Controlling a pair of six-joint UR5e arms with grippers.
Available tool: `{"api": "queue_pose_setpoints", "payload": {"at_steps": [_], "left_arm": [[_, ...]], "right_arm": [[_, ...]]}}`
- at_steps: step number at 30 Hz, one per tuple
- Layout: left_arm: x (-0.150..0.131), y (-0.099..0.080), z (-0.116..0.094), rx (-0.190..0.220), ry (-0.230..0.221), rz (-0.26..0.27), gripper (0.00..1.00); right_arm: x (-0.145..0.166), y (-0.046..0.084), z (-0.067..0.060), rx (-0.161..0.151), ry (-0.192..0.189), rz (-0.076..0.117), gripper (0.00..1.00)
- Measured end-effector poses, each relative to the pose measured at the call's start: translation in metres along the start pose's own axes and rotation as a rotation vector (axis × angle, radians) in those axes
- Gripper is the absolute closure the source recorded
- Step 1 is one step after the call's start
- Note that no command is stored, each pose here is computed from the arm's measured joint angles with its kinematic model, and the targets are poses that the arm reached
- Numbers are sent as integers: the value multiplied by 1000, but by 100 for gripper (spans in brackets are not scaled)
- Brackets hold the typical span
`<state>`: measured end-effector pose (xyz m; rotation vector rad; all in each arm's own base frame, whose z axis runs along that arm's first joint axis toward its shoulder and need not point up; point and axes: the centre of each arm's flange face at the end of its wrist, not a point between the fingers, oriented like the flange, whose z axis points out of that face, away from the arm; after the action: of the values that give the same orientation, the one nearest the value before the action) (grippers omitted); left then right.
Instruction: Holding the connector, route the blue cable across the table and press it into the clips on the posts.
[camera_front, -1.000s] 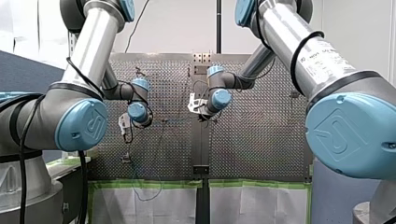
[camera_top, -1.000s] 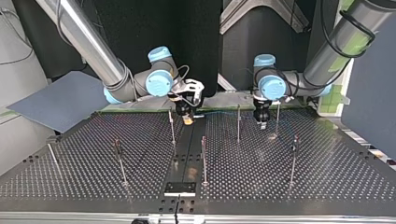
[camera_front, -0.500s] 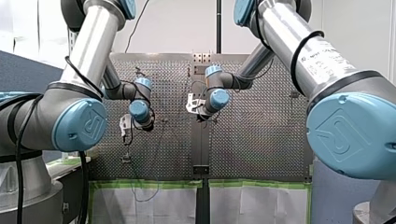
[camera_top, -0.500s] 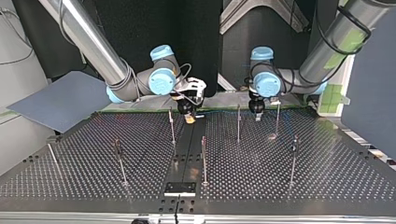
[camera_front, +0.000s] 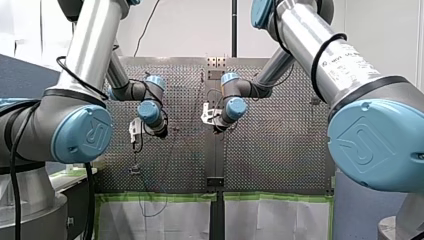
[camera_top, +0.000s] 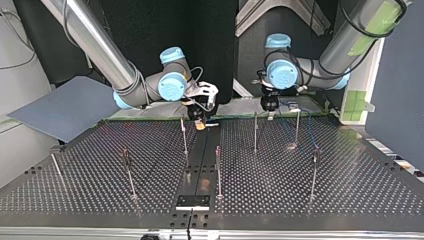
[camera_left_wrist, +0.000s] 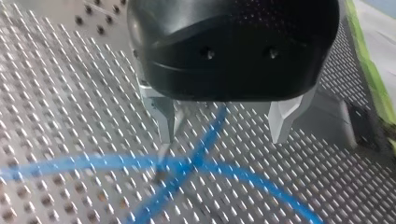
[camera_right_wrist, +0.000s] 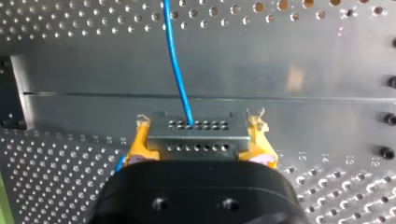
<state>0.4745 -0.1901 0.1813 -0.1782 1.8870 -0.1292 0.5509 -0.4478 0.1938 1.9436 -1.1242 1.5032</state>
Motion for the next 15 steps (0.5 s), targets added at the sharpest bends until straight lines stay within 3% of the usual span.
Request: {"api": "queue_pose_setpoints", "payload": {"at_steps": [6, 10, 15], "left_arm": [[-18, -13, -10, 47, -68, -31, 0], [-15, -18, -17, 53, -55, -17, 0], [-1, -20, -29, 32, -20, 17, 0]], "right_arm": [[-1, 0, 0, 2, -3, 0, 100], [-2, 1, 0, 1, -3, 0, 100], [-1, 2, 1, -1, -3, 1, 100]]}}
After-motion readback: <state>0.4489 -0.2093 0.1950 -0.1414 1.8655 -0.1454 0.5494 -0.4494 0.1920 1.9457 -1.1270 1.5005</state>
